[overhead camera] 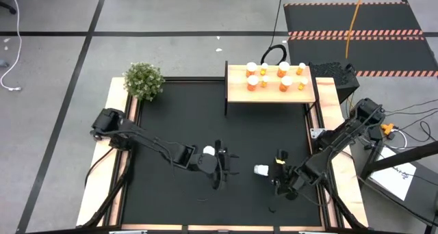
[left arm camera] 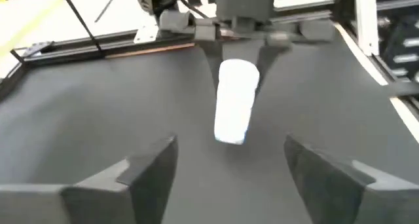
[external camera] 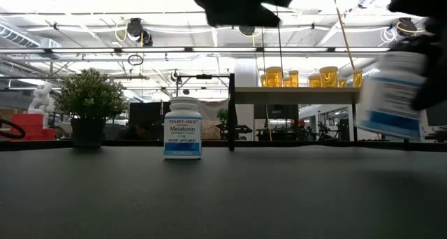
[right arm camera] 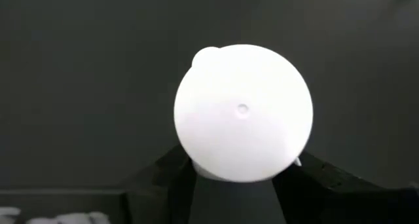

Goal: Pick and place medicine bottles onto shelf by color
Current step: Put the right large white pill bottle on the shelf

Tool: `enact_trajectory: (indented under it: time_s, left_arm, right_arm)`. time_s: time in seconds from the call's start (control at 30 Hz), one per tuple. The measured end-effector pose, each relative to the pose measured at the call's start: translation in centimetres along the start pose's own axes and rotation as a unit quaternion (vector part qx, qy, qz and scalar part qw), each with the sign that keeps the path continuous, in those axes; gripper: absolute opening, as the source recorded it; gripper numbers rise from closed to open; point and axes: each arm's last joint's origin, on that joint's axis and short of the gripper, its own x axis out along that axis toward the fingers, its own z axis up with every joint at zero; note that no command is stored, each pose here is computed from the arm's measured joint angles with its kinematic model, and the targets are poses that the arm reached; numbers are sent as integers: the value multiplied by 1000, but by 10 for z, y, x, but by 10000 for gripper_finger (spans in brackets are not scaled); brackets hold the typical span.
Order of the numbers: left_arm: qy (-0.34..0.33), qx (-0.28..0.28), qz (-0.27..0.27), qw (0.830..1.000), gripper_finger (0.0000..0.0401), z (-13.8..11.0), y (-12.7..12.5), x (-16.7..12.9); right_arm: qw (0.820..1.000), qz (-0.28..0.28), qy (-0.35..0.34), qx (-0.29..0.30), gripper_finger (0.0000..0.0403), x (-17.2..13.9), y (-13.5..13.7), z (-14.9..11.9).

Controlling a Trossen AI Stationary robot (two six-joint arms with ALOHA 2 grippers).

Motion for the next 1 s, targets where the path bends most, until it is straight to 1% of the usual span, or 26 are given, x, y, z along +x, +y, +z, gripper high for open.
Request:
enact_trajectory:
  time_s: [0.17,0.27,0.33,0.43,0.63,0.8,0.9,1.0]
  left_arm:
    - [-11,2,19,1000,336,-10,10,23]
    - [5,12,27,1000,351,-19,19,32]
    - [10,10,14,1000,351,-22,25,38]
    - [12,5,-7,1000,340,-28,33,47]
    - [10,21,-2,1000,303,-35,40,56]
    - [13,30,5,999,278,-36,47,57]
    - [17,26,11,999,267,-37,54,59]
    - [29,24,5,999,258,-39,61,60]
  right_arm:
    - [999,-7,-21,-42,168,12,-10,18]
    - [998,-14,-29,-61,170,17,-17,26]
    - [997,-21,-29,-71,170,20,-22,30]
    - [996,-30,-34,-80,170,25,-28,36]
    - [995,-47,-35,-82,171,32,-41,45]
    - [996,-28,-46,-77,171,37,-47,55]
    - [995,-30,-56,-74,171,39,-50,59]
    - [995,-34,-57,-72,171,40,-53,60]
